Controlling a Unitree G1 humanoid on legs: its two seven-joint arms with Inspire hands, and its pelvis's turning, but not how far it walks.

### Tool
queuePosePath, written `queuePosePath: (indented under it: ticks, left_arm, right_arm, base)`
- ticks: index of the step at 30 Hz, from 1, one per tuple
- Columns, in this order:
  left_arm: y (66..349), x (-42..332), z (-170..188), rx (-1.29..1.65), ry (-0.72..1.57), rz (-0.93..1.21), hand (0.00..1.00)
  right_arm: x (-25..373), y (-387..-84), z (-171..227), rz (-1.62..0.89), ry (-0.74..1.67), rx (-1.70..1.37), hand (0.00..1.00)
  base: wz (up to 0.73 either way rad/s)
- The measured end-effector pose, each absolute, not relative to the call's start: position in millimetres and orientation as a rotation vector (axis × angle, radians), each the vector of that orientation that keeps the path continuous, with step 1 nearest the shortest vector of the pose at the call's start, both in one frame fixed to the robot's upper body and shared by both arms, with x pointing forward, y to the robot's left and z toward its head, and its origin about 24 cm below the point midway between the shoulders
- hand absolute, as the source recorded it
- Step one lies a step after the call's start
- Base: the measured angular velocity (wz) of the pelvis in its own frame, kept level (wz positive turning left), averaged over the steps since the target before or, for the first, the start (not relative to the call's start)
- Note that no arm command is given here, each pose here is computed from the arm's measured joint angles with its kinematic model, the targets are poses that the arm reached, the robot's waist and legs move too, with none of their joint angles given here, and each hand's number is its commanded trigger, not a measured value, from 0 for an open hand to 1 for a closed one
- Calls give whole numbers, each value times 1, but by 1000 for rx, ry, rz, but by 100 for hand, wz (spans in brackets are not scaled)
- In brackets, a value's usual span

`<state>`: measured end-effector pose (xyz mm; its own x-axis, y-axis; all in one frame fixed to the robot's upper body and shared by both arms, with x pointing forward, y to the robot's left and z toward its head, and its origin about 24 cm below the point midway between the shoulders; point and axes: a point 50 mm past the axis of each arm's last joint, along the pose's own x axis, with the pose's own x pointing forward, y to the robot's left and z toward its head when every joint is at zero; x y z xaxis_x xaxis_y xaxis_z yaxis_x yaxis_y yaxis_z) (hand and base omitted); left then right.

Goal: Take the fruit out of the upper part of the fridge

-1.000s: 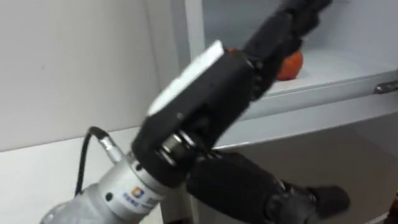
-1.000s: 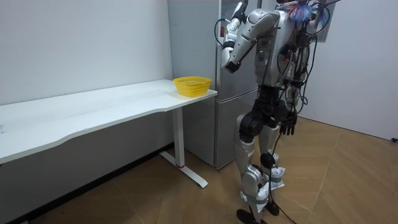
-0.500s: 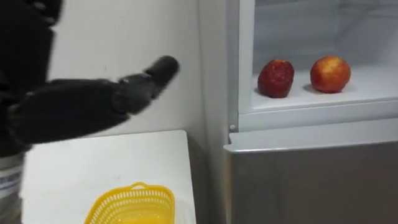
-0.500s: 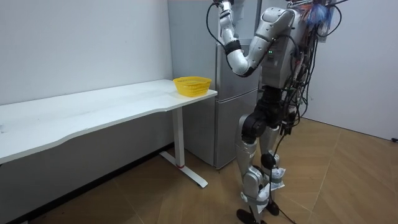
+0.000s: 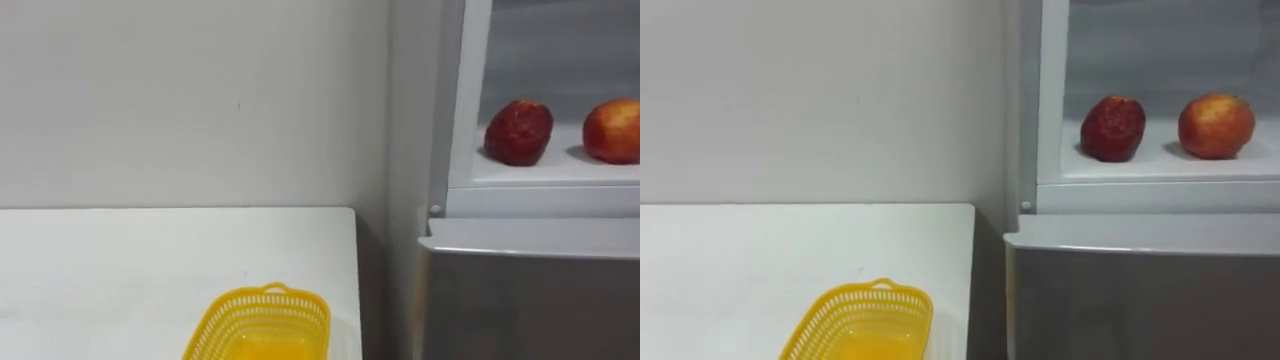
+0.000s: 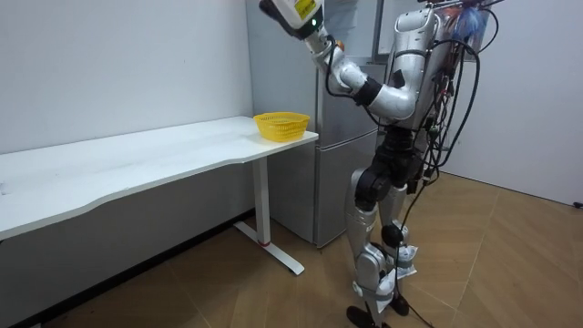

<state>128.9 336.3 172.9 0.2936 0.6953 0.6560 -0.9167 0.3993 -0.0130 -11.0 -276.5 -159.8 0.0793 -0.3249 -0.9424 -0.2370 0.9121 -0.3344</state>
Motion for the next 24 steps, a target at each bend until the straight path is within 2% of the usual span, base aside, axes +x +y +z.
queuePosePath:
  ticks: [3,5,6,8,11,12,15,20,24]
  left_arm:
    - [354,121,139,402,-461,1191,0]
    - [370,112,97,325,-249,1249,0]
    - [373,109,85,315,-190,1264,0]
    - [376,99,35,240,53,1300,0]
    - [362,83,-27,160,366,1275,0]
    - [357,80,-37,161,424,1253,0]
    - [326,59,-93,148,748,1068,0]
    - [293,29,-132,54,1016,918,0]
    - [279,4,-148,66,1195,800,0]
  right_arm:
    - [-9,-278,-159,-74,1498,-466,0]
    - [-6,-279,-159,-74,1503,-469,0]
    - [-5,-279,-159,-73,1504,-471,0]
    - [-6,-279,-159,-71,1518,-468,0]
    - [-3,-277,-160,-52,1523,-460,0]
    - [-4,-276,-160,-48,1527,-454,0]
    - [-6,-275,-161,-37,1549,-430,0]
    - [-5,-271,-162,-28,1554,-425,0]
    - [-6,-271,-162,-14,1566,-443,0]
  base:
    - [0]
    - [0]
    - [0]
    - [0]
    - [0]
    - [0]
    - [6]
    - [-4]
    - [-5]
